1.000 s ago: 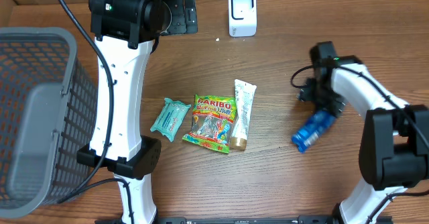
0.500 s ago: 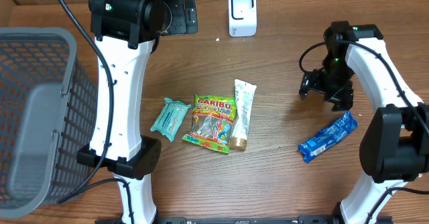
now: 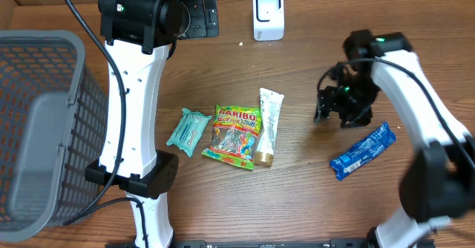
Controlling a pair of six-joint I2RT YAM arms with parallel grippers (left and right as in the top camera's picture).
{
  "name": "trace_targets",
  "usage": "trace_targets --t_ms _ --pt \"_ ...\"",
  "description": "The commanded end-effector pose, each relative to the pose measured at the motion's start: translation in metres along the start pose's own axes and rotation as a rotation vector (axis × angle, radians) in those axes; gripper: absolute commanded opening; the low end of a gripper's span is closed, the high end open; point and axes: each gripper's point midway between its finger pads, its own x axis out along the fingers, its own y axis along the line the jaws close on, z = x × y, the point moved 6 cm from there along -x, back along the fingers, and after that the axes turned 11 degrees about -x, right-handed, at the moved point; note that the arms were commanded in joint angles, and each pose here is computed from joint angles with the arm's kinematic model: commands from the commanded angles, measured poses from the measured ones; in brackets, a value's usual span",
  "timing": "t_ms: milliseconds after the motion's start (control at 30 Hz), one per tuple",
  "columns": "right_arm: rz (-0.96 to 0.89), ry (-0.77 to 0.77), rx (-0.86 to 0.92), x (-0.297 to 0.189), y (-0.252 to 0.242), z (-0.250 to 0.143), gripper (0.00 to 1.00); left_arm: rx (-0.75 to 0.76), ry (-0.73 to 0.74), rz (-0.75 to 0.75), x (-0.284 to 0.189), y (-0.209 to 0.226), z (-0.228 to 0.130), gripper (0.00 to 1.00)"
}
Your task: Scan the item barcode
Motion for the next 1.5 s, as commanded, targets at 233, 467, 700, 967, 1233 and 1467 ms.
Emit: trace_targets --t_ms 233,467,700,967,1233,1467 --pt "-0.108 -0.315 0.135 -0.045 -0.002 -0.081 0.78 -0.012 0.017 0.003 0.006 -0.003 -0.002 0.99" --pt "-0.113 -0.08 0.3 0.042 -0.028 -0.1 0.75 -0.012 0.017 0.003 0.006 -0.003 -0.002 1.0" --pt "-0.064 0.034 0.366 0.092 -0.037 -0.106 0.75 -0.012 0.018 0.003 0.006 -0.003 -0.002 0.99" --pt "-0.059 -0.013 0.438 0.132 -0.05 -0.098 0.73 -0.012 0.017 0.003 0.006 -0.003 -0.002 1.0" --pt "-0.007 -0.313 0.259 0.122 -0.047 -0.041 0.74 -0.012 0.017 0.003 0.006 -0.003 -0.002 1.0" --pt "-0.015 -0.658 0.124 0.092 -0.044 0.017 0.73 -0.012 0.017 0.003 0.006 -0.003 -0.002 1.0"
